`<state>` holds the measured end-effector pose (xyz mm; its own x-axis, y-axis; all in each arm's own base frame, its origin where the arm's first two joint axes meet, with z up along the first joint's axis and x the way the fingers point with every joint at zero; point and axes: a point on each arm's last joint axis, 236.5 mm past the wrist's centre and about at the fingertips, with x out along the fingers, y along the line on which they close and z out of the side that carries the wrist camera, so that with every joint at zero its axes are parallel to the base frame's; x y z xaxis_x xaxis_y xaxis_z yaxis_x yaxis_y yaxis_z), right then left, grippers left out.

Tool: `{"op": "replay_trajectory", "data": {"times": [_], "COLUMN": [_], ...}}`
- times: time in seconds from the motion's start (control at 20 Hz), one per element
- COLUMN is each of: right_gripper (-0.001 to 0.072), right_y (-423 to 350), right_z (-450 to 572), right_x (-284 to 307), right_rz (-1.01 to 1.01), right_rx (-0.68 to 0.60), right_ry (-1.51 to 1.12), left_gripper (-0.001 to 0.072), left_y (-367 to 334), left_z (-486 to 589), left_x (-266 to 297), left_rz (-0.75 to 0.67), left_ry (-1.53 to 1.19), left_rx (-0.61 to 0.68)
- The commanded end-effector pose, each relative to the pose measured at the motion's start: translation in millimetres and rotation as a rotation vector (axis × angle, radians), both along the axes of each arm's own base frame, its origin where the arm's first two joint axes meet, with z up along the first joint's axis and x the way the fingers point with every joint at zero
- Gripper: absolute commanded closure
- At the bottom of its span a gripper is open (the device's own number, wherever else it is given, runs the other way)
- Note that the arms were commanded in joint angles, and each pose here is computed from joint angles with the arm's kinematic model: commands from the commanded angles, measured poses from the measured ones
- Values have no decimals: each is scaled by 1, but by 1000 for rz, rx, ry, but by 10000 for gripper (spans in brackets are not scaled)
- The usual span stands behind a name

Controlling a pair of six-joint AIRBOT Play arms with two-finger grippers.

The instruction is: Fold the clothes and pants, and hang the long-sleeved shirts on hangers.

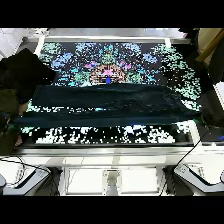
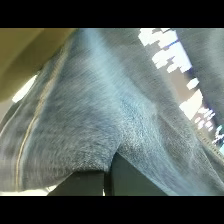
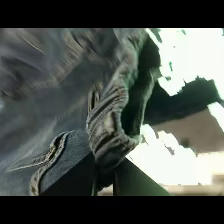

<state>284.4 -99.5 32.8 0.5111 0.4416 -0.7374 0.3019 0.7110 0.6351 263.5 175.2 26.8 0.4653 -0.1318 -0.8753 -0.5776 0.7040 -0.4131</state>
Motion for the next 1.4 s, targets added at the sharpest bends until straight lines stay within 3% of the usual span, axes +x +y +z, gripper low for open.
{"op": "replay_trajectory", "data": {"times": [0.0,0.15,0.4,0.7,1.0,1.05,1.1,1.15,1.2,1.35], "right_gripper": [678,678,678,677,676,643,478,276,233,233], "right_y": [5,-4,-10,-7,-13,-12,-11,-11,-11,-28], "right_z": [42,43,3,-57,-74,-71,-65,-57,-47,-26], "right_x": [50,108,179,240,254,255,257,259,258,237], "right_rz": [-49,-145,-195,-225,-324,-318,-302,-278,-244,-108], "right_rx": [-84,-139,-113,-129,-100,-99,-104,-114,-125,-212], "right_ry": [-100,-147,-123,-110,-103,-107,-117,-131,-137,-71], "left_gripper": [692,692,692,691,666,521,113,2,3,4], "left_y": [-8,-2,-3,-10,-20,-22,-24,-25,-24,-31], "left_z": [46,53,-5,-63,-68,-63,-52,-38,-20,57], "left_x": [67,136,214,269,298,301,305,309,312,314], "left_rz": [-57,-16,-57,-74,-54,-53,-54,-53,-48,-44], "left_ry": [-129,-175,-45,-42,-131,-151,-176,-203,-236,-369], "left_rx": [144,268,303,294,309,308,317,326,336,377]}}
